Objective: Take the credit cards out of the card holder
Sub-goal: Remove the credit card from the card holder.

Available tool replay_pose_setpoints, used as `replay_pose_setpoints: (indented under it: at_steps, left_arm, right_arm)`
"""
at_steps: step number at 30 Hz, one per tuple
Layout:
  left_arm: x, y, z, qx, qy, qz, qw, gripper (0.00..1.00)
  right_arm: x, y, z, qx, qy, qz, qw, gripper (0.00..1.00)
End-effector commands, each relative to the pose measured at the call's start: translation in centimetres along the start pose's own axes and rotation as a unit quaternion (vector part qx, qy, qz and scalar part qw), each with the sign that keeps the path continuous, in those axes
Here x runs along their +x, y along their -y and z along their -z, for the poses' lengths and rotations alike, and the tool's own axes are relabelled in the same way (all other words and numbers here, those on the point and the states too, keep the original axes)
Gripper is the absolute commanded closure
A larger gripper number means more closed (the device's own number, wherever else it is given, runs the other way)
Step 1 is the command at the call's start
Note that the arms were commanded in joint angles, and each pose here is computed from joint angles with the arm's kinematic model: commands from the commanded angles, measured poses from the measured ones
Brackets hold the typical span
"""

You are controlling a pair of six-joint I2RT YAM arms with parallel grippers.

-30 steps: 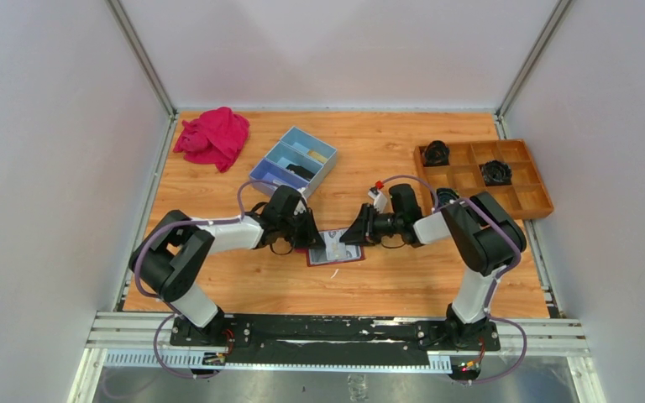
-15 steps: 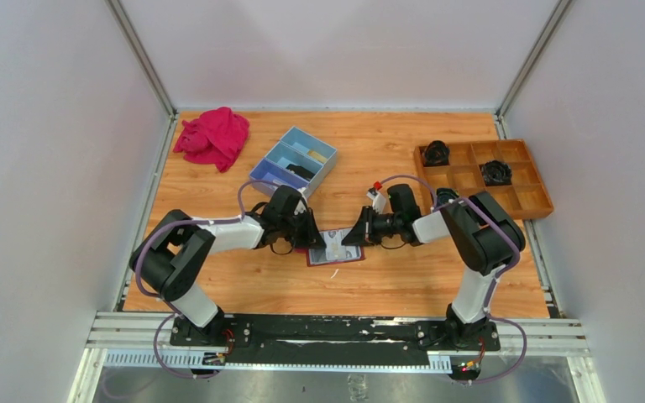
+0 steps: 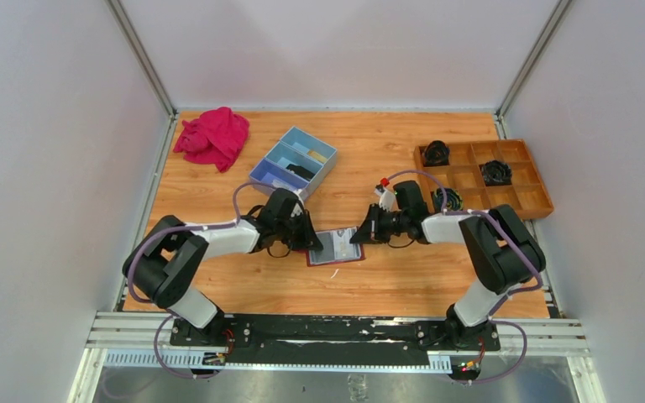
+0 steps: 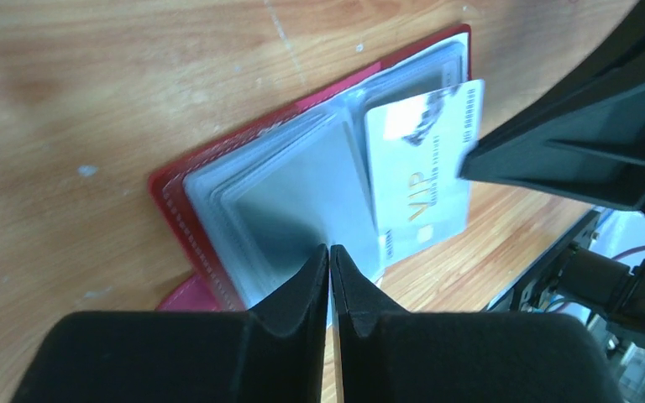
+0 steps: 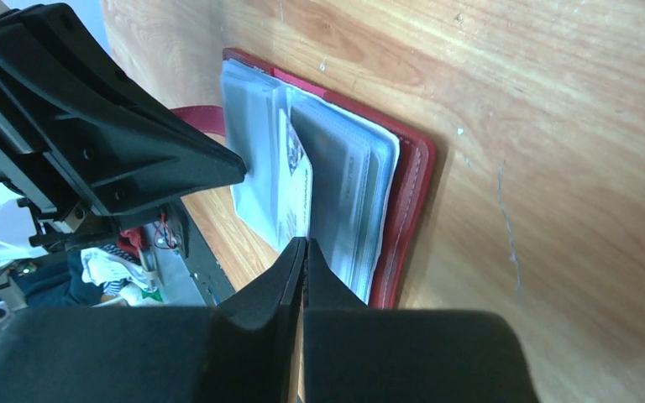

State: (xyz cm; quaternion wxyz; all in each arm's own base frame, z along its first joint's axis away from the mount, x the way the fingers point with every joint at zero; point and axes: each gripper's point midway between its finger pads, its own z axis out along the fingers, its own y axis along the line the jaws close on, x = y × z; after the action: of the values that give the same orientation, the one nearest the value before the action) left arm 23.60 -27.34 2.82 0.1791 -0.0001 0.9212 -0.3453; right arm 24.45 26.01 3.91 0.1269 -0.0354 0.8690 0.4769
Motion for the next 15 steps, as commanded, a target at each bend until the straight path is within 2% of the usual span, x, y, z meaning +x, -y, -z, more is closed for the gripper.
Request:
replay_pose_setpoints:
  at_steps: [1,10,15]
  left_arm:
    - [1.1,-1.2,1.4,-0.027,0.001,0.002,1.0,0.89]
    - [-2.1,1.9,5.9,-0.032,0.049,-0.044,0.997,0.87]
    - [-2.8,3.3,6.8,-0.021,0.05,-0.057,0.997,0.87]
  right_arm:
    - [0.7,1.4,1.7,0.054,-0.001,0.008,0.998,1.0]
    - [-0.4,-0.6,2.9,0.049,0.018,0.023,0.998,1.0]
    - [-0.8,-1.6,3.5,0.046,0.027,0.027,0.998,1.0]
